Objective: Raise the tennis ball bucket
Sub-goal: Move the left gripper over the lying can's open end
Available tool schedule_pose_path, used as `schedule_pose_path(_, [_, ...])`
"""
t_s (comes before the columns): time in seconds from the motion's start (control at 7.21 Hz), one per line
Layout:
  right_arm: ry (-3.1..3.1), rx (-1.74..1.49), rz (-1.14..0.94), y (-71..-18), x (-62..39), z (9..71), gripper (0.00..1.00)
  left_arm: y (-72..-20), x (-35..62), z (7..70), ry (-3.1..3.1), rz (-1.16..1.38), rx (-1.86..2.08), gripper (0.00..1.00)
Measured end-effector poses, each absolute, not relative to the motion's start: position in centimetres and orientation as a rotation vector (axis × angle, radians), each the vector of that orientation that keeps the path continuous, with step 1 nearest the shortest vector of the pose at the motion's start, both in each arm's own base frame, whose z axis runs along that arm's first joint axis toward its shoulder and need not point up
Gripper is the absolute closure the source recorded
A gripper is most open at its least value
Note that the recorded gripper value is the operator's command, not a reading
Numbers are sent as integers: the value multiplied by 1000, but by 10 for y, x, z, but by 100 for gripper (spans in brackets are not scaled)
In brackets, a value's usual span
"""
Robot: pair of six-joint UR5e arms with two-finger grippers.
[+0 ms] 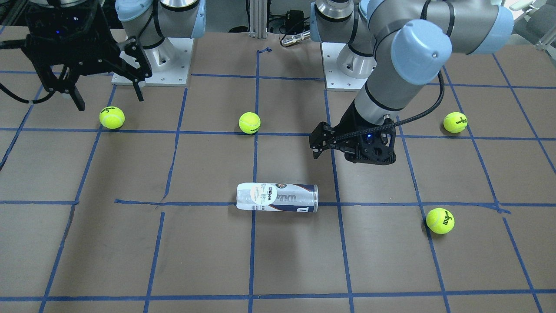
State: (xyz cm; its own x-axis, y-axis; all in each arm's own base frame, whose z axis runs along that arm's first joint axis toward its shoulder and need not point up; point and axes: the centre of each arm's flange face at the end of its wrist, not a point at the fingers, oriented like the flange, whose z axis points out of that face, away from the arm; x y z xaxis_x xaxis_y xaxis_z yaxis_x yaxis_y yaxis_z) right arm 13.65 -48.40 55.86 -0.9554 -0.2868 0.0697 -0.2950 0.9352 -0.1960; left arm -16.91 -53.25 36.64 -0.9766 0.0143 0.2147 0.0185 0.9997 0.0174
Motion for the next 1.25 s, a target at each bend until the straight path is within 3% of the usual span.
schedule_pose_path(0.55, [-2975, 432, 332, -470, 131, 572, 0, -557, -136, 263, -2603, -254, 6, 0])
schedule_pose_path(1.25, [-2964, 420, 335, -473, 127, 572, 0, -575, -133, 218, -2501, -365, 47, 6])
